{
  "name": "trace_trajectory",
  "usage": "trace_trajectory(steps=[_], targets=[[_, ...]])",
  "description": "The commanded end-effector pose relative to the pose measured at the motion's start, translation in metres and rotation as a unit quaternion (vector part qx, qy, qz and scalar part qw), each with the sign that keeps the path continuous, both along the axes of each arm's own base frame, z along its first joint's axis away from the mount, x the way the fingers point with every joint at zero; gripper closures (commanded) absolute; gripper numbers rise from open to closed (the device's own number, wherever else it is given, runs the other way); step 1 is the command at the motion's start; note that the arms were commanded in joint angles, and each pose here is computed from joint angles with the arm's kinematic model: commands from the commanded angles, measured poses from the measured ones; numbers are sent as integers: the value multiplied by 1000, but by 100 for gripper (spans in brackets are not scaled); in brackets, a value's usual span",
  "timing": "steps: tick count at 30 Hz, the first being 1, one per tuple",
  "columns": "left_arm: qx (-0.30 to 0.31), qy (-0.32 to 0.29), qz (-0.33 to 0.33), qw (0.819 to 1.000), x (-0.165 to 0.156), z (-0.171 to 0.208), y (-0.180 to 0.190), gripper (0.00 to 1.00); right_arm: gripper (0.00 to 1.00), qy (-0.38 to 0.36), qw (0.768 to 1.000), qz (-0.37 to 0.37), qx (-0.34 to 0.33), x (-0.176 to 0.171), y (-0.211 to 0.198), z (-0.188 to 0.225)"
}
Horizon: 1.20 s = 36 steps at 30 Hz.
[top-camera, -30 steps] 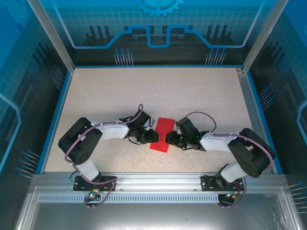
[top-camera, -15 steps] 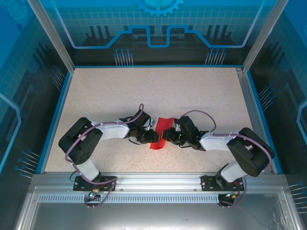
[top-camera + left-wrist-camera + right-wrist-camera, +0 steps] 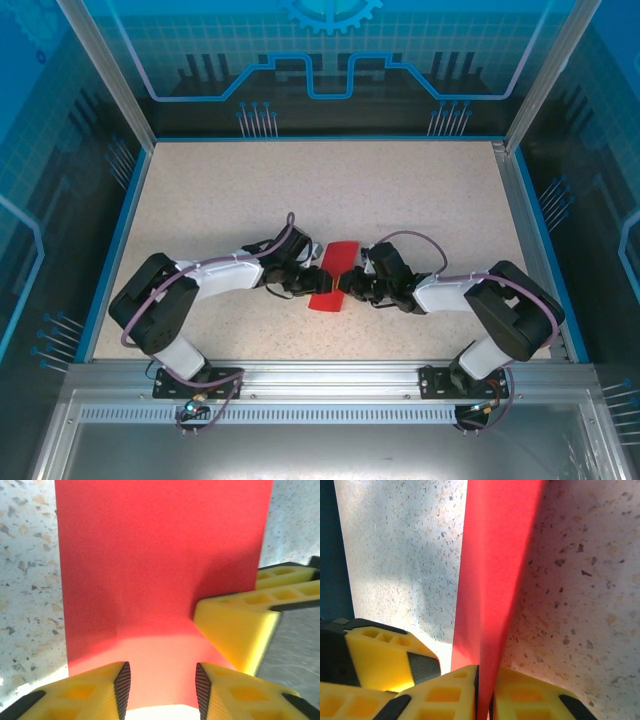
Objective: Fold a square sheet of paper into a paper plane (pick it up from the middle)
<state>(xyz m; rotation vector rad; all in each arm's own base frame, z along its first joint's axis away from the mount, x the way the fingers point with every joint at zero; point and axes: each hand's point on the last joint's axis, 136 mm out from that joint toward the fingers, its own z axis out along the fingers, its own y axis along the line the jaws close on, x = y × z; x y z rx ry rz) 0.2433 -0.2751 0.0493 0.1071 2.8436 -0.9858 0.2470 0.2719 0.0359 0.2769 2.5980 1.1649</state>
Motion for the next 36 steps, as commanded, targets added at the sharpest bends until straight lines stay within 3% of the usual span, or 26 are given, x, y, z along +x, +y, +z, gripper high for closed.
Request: trace_trajectory(steps=[1, 10, 16, 36], targets=[[-5, -15, 4, 1000, 5, 19, 6, 53, 88, -15, 1000, 3, 19, 5, 2, 12], [-53, -25, 56, 997, 15, 51, 37, 36, 91, -54, 996, 6, 75, 18, 8, 48], [-117, -15, 82, 990, 20, 65, 43, 34, 92, -77, 990, 14, 114, 25, 17, 77], [-144, -3, 95, 985, 16, 66, 48, 31, 92, -104, 979, 11, 173, 35, 22, 112]])
